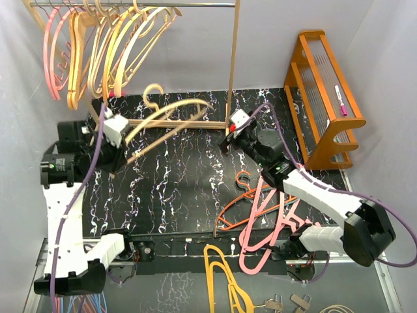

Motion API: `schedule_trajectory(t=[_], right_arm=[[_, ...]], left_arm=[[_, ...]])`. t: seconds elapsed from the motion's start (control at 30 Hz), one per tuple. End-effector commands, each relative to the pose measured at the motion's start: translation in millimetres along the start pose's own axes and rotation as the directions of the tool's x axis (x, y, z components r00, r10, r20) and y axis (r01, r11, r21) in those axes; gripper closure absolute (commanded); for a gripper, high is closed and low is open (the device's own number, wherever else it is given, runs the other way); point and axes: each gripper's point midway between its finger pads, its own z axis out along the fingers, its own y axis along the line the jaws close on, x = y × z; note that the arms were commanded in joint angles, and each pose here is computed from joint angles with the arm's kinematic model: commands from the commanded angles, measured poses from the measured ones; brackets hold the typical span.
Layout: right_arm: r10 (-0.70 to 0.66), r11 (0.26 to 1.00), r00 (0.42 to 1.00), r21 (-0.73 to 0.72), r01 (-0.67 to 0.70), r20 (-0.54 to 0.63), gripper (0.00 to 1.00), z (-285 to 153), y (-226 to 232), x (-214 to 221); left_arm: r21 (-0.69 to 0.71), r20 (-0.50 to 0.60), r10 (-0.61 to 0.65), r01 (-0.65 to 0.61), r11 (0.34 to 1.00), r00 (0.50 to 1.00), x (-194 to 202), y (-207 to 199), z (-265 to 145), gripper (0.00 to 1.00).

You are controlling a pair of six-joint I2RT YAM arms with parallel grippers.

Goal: Organize the hangers
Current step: Pick up the hanger at the center of the board, then place the hanger at the clothesline.

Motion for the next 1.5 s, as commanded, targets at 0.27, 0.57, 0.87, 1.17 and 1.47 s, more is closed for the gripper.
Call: schedule_trajectory(t=[0.27,0.57,0.87,1.17,1.47], right_arm=[[0.301,0.954,0.901,-0.113,-0.279,0.313,0.02,-46,-20,-132],[0.292,0.956,0.891,-0.088,-0.28,0.348,0.02,-67,-28,-145],[0.273,0.961,0.897,-0.062,-0.269,0.348,0.01,-73,-30,-140],[0.315,0.949,0.878,-0.093,-0.302,0.361,0.01,-75,-25,-139],[0.324,0.946,0.877,-0.131,-0.296,0.354,0.02,-74,-19,-137]], left_arm=[[-0.241,0.226,-0.133,0.188,0.952,0.965,-162,81,-66,1.0],[-0.328,0.2,-0.038,0.103,0.939,0.979,-202,77,-36,1.0],[-0.398,0.352,0.028,0.123,0.909,0.936,-245,87,-58,1.0],[-0.441,0.351,0.042,0.125,0.889,0.936,-254,98,-48,1.0],[-0.474,0.38,0.084,0.116,0.873,0.921,-271,98,-50,1.0]])
